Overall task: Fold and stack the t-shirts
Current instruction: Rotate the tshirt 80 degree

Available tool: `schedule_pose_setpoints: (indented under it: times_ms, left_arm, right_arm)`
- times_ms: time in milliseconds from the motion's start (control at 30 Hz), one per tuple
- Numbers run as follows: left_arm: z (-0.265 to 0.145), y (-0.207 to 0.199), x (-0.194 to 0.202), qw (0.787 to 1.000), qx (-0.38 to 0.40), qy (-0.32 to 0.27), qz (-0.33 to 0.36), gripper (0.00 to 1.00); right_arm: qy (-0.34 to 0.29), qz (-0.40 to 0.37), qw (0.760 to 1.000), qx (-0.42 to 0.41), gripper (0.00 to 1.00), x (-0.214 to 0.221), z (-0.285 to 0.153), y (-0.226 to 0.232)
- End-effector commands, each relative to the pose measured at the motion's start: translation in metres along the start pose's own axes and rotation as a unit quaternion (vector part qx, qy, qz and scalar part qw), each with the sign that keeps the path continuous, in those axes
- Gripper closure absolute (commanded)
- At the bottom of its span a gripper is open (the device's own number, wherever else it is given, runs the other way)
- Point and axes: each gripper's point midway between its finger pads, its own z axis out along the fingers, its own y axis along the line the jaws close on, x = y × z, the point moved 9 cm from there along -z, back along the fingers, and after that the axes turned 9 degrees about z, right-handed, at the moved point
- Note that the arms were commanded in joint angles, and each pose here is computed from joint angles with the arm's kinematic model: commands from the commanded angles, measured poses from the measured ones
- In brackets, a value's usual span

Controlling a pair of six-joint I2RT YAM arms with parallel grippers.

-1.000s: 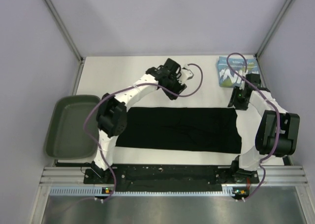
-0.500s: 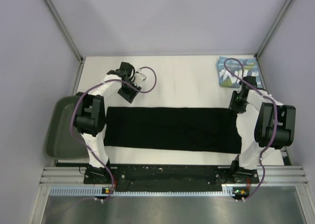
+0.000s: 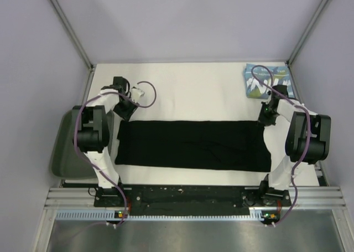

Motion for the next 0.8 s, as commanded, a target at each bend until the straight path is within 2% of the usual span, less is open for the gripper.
schedule_pose_setpoints:
  times_ms: [0, 133, 233, 367, 500, 767]
  left_arm:
    - [-0.006, -0.002, 0.010, 1.000, -0.007, -0.003, 0.013, 0.57]
    - [-0.007, -0.013, 0.019, 1.000, 0.002, -0.006, 0.019, 0.76]
    - [-0.008, -0.019, 0.026, 1.000, 0.007, 0.001, 0.022, 0.85]
    - [-0.009, -0.029, 0.037, 0.999, 0.021, 0.012, 0.024, 0.91]
    - [-0.016, -0.039, 0.043, 0.999, 0.036, 0.006, 0.032, 0.92]
    - [-0.027, -0.051, 0.053, 0.995, 0.073, 0.012, 0.064, 0.92]
  right_arm:
    - [0.014, -0.010, 0.999, -0.039, 1.00, -0.007, 0.014, 0.009]
    - [0.017, -0.022, 0.998, -0.057, 1.00, -0.015, 0.018, 0.016]
    - [0.023, -0.048, 0.997, -0.059, 1.00, -0.022, 0.027, 0.025]
    - [0.025, -0.097, 0.993, -0.059, 1.00, -0.032, 0.036, 0.047]
    - [0.013, -0.136, 0.989, -0.063, 1.00, -0.047, 0.039, 0.074]
    - [0.060, -0.177, 0.979, -0.078, 1.00, -0.061, 0.053, 0.126]
